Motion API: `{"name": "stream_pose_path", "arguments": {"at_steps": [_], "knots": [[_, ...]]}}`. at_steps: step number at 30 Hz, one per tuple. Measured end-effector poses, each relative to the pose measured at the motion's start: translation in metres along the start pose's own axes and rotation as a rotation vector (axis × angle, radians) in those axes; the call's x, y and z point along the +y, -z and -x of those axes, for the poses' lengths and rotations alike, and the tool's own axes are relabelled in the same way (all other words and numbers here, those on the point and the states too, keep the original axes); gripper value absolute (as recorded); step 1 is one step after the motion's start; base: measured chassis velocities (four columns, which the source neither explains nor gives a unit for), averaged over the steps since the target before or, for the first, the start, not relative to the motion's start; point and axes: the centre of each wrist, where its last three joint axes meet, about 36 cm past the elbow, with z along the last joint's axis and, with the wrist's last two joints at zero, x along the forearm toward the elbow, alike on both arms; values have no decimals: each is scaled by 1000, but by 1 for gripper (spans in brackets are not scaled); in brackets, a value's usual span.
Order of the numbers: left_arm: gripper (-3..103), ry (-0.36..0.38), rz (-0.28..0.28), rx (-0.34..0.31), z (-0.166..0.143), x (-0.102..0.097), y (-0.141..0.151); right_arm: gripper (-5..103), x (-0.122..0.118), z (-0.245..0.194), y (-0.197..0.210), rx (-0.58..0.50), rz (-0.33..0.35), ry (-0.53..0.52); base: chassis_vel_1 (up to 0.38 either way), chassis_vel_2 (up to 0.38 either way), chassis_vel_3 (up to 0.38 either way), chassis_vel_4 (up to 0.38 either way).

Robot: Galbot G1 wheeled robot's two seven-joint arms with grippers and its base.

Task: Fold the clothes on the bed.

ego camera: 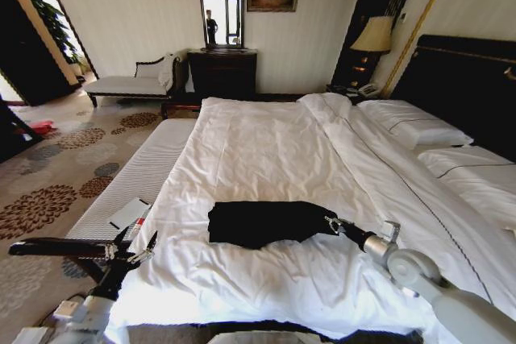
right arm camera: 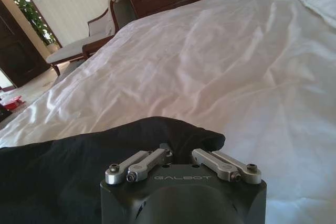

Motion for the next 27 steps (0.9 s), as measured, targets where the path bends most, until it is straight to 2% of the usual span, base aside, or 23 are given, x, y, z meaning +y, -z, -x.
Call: {"name": "stream_pose_path", "arguments": {"at_steps": [8,12,13,15,17,19,21,24,27], "knots": [[100,0,0,0,0,0,0,4,-30,-8,4,-5,-48,-64,0,0,0,0],[100,0,0,0,0,0,0,4,-32,-9,7,-10,-82,-75,0,0,0,0],[100,0,0,0,0,0,0,4,-30,-9,7,-11,-115,-76,0,0,0,0],[100,0,0,0,0,0,0,4,-19,-7,5,-7,-226,-85,0,0,0,0],[100,0,0,0,0,0,0,4,-16,-7,5,-6,-245,-85,0,0,0,0],[100,0,0,0,0,0,0,4,5,-1,6,-10,-283,-63,0,0,0,0],[100,0,0,0,0,0,0,4,14,1,8,-16,-289,-50,0,0,0,0],[100,0,0,0,0,0,0,4,46,10,22,-37,-289,7,0,0,0,0],[100,0,0,0,0,0,0,4,59,12,30,-46,-283,38,0,0,0,0]]}}
